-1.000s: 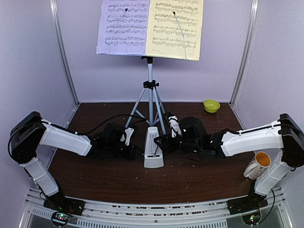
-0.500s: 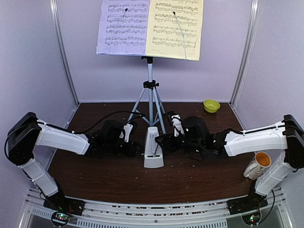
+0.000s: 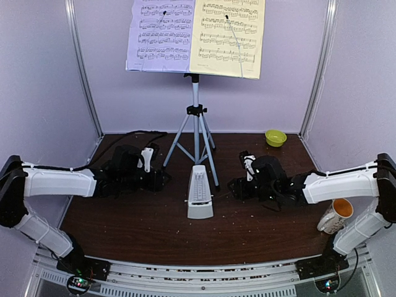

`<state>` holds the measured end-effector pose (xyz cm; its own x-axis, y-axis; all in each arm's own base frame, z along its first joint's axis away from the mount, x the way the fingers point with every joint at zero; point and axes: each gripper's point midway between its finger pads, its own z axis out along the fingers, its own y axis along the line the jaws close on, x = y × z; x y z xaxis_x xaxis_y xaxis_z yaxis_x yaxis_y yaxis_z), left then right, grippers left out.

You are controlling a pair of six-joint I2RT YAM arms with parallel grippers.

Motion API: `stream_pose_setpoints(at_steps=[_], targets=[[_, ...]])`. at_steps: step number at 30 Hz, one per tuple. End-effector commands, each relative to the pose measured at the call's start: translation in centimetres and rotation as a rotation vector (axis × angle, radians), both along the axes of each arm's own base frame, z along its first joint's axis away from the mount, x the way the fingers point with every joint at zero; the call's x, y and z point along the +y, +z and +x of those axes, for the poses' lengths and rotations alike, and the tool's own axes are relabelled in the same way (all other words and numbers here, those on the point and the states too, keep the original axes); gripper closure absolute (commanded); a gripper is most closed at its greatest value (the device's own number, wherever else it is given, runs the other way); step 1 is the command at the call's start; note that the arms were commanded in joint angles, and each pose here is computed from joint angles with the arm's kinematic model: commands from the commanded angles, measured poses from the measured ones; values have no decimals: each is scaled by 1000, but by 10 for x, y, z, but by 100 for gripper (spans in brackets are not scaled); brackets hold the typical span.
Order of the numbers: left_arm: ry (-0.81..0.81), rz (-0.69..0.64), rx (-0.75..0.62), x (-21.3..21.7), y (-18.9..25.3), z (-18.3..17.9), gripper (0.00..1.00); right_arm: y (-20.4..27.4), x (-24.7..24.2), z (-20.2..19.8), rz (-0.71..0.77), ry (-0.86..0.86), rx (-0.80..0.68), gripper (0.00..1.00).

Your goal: Set up the instrument practice props

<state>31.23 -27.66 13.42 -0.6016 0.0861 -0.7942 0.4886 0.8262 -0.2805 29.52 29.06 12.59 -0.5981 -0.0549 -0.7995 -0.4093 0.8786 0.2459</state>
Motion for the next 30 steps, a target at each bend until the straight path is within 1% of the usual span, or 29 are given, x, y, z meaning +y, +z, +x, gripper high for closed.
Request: stream_pose_setpoints(at_steps=[1,7,12,17,20,22,24,25,26,27,28,30], targets=[[101,-5,-9,39,10,13,44,14,-23,2,-16,-38,-26,37],[267,-41,-17,103,28,30,43,67,-59,16,35,-96,-96,30],[332,-34,-59,133,54,35,42,110,-86,27,107,-125,-149,26],[361,-17,-91,151,79,40,41,145,-111,33,145,-149,-200,23],[356,0,-105,153,97,44,40,161,-130,36,169,-180,-233,21],[348,11,-107,151,106,47,36,168,-140,38,187,-191,-245,19],[345,14,-112,151,117,49,34,172,-147,40,194,-201,-246,15],[350,16,-115,152,120,50,29,173,-151,41,191,-206,-246,13],[355,14,-122,152,125,50,22,174,-154,42,190,-212,-247,10],[363,13,-131,154,129,49,11,174,-157,42,187,-216,-245,7],[371,13,-138,156,133,49,4,173,-160,42,183,-223,-244,3],[388,12,-154,161,143,47,2,171,-165,42,182,-235,-240,0]])
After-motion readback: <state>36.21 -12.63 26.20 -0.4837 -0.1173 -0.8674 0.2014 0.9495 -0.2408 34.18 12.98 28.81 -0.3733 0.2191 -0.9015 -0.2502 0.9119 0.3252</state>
